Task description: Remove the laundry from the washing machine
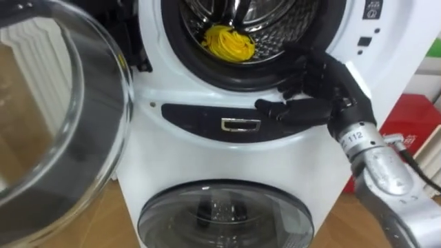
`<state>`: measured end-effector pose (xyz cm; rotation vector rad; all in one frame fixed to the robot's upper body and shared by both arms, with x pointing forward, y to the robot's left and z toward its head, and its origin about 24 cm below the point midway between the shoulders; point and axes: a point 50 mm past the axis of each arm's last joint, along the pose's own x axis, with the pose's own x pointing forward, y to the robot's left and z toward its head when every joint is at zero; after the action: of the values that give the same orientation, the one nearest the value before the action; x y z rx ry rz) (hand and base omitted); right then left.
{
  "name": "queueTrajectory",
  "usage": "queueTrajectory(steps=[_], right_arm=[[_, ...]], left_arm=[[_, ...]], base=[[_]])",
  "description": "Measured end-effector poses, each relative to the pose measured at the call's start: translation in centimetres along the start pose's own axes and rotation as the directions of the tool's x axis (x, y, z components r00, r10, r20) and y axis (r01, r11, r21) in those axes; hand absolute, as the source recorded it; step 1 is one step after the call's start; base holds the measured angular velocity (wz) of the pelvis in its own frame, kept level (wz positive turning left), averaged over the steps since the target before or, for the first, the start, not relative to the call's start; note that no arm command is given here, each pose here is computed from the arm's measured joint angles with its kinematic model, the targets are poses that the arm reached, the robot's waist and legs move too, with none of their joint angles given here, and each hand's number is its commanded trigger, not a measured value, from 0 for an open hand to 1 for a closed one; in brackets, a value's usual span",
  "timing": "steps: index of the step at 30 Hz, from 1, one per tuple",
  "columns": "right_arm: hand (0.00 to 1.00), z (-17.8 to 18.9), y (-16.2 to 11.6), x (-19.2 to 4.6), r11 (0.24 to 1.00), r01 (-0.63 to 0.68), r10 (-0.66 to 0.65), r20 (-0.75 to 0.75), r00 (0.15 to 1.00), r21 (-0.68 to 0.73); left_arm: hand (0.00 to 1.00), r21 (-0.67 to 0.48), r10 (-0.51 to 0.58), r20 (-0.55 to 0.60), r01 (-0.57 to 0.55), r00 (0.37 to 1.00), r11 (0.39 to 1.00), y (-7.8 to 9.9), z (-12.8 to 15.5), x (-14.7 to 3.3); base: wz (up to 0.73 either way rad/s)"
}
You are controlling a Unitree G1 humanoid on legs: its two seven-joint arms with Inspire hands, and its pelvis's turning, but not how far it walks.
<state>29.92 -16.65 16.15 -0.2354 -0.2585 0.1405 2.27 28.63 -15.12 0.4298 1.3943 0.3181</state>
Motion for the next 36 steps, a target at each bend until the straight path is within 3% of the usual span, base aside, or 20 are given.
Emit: queueTrajectory(steps=[4, 9, 15, 18, 25, 36], right_arm=[[0.00, 2.3, 0.4, -0.1, 0.998, -0.047, 0.050, 0.091, 0.995, -0.032], [0.00, 8.3, 2.1, -0.5, 0.981, -0.190, 0.188, 0.357, 0.915, -0.032], [0.00, 9.2, 4.0, -1.5, 0.909, -0.414, 0.361, 0.408, 0.838, 0.046], [0.00, 9.3, 4.5, -1.8, 0.885, -0.463, 0.404, 0.417, 0.814, 0.049], [0.00, 10.7, 4.7, -1.9, 0.873, -0.486, 0.418, 0.476, 0.774, 0.023], [0.00, 10.5, 3.6, -1.6, 0.944, -0.302, 0.327, 0.461, 0.825, -0.131]], left_arm=[[0.00, -0.005, -0.005, -0.004, 0.005, 1.000, 1.000, -0.2, -0.2, 0.0], [0.00, -0.018, -0.006, 0.001, 0.006, 1.000, 1.000, -0.2, 0.0, 0.0], [0.00, 0.000, -0.015, 0.011, 0.015, 1.000, 1.000, -0.5, 0.4, 0.0], [0.00, 0.004, -0.018, 0.019, 0.018, 1.000, 1.000, -0.5, 0.5, 0.0], [0.00, 0.005, -0.018, 0.017, 0.018, 1.000, 1.000, -0.5, 0.2, -0.1], [0.00, 0.005, -0.031, -0.019, 0.032, 0.999, 0.999, -1.0, -0.6, -0.1]], base=[[0.07], [0.08], [0.04], [0.00], [0.01], [0.03]])
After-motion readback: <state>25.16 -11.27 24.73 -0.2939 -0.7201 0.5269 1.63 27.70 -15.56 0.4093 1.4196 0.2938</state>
